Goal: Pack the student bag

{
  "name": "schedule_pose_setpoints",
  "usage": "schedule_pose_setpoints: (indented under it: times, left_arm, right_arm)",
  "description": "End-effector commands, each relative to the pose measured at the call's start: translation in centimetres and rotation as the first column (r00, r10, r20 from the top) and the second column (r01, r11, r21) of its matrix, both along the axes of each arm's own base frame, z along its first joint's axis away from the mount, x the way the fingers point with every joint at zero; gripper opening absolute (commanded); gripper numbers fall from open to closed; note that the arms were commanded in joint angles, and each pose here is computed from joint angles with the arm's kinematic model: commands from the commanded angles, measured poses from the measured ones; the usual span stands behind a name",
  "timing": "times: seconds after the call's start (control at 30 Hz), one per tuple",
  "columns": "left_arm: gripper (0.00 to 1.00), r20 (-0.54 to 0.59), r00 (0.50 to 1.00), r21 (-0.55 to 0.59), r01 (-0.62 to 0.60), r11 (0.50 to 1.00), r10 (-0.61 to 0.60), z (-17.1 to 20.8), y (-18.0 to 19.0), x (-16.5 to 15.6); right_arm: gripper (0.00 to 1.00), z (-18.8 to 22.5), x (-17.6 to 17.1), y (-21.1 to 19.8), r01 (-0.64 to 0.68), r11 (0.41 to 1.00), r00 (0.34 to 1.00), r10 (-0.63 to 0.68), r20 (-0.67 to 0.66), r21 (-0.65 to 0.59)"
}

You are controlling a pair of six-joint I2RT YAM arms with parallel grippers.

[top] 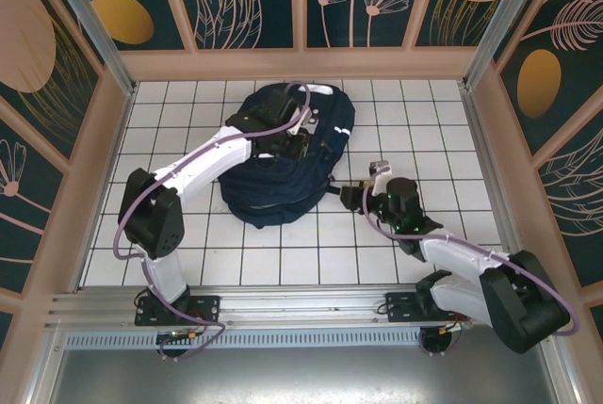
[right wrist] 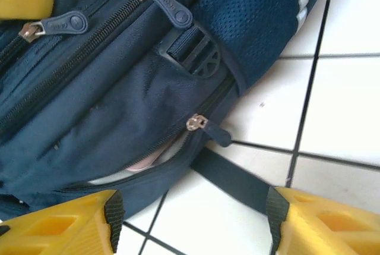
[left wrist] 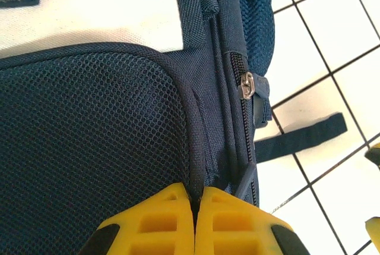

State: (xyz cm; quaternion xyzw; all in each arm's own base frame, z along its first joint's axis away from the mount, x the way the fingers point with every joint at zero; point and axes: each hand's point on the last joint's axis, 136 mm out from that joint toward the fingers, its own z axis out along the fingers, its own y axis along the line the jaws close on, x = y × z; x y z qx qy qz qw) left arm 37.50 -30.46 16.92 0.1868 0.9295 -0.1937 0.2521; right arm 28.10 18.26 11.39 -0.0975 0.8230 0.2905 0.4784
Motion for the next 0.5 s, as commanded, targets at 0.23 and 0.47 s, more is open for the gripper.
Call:
schedule_pose_setpoints:
  times: [0.23,0.47]
  left_arm:
    - [0.0,0.141,0.989,-0.166,-0.026,0.986,0.05,6.8,2.0,0.2]
    - [0.0,0.121,0.992,-0.265,0.008,0.964,0.025,7.8,1.7,-2.2]
  right_arm:
    - [0.52,0.9,-1.2,3.2,-0.174,0.97,0.957,0.208,0.203,-0.173]
    - [0.53,-3.1,-2.9,6.9,-0.256,0.904,0.93,0.327,0.168,-0.343]
